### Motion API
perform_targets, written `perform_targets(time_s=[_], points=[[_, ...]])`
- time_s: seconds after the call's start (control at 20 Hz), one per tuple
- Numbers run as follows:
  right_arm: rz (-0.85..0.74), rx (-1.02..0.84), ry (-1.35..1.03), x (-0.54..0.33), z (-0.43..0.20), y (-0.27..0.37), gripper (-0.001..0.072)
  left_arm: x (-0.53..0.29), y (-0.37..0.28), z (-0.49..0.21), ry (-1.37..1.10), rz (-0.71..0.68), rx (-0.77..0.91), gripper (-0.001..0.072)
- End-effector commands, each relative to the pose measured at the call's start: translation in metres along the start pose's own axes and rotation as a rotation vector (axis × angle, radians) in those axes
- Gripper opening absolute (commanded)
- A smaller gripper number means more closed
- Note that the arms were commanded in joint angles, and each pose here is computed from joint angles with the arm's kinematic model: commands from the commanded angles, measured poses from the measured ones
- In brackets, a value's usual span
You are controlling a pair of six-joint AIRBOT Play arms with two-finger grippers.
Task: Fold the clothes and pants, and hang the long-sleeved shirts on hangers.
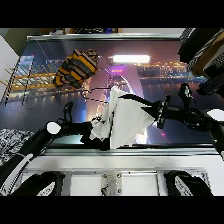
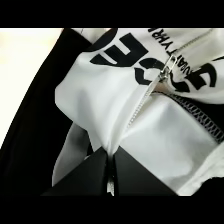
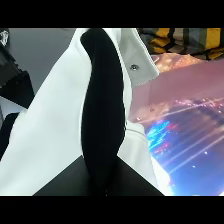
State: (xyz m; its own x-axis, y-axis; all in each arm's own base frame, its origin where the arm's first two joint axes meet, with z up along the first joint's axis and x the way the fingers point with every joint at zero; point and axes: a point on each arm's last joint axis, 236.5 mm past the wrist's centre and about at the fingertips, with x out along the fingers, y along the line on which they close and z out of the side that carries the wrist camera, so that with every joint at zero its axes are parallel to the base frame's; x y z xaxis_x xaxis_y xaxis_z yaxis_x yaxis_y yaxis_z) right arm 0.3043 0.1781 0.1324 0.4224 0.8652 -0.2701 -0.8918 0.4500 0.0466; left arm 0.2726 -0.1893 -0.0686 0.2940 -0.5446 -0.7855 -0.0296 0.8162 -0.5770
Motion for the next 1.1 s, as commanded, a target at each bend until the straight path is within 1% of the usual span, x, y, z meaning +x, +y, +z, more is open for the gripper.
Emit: perform_targets(time_s=[0.0,0.15,0.25,0.45,0.65,0.8,0.95,1.05], points=[[-0.008,0.034,-0.007,-0.007,0.011,0.010,0.0009,-0.006,0.012,0.015,0.062,0.057,0.054,0.0017],[0.040,0.031,-0.009,-0.015,0.023,0.036,0.0008,-0.025,0.026,0.044,0.075,0.086,0.029,0.0017],[0.044,0.047,0.055,-0.020,0.013,0.045,0.0008,-0.032,0.029,0.063,0.076,0.082,0.011,0.0017],[0.067,0.059,0.169,-0.029,-0.007,0.063,0.0008,-0.038,0.025,0.086,0.113,0.077,0.069,0.0017],[0.054,0.060,0.194,-0.033,-0.010,0.065,0.0008,-0.047,0.015,0.111,0.100,0.088,0.123,0.0017],[0.041,0.063,0.191,-0.033,-0.009,0.063,0.0008,-0.061,0.014,0.124,0.092,0.128,0.183,0.0017],[-0.017,0.068,0.166,-0.033,-0.003,0.052,0.0008,-0.075,0.016,0.124,0.132,0.173,0.233,0.0017],[-0.028,0.063,0.148,-0.033,0.002,0.051,0.0008,-0.079,0.014,0.121,0.154,0.171,0.258,0.0017]])
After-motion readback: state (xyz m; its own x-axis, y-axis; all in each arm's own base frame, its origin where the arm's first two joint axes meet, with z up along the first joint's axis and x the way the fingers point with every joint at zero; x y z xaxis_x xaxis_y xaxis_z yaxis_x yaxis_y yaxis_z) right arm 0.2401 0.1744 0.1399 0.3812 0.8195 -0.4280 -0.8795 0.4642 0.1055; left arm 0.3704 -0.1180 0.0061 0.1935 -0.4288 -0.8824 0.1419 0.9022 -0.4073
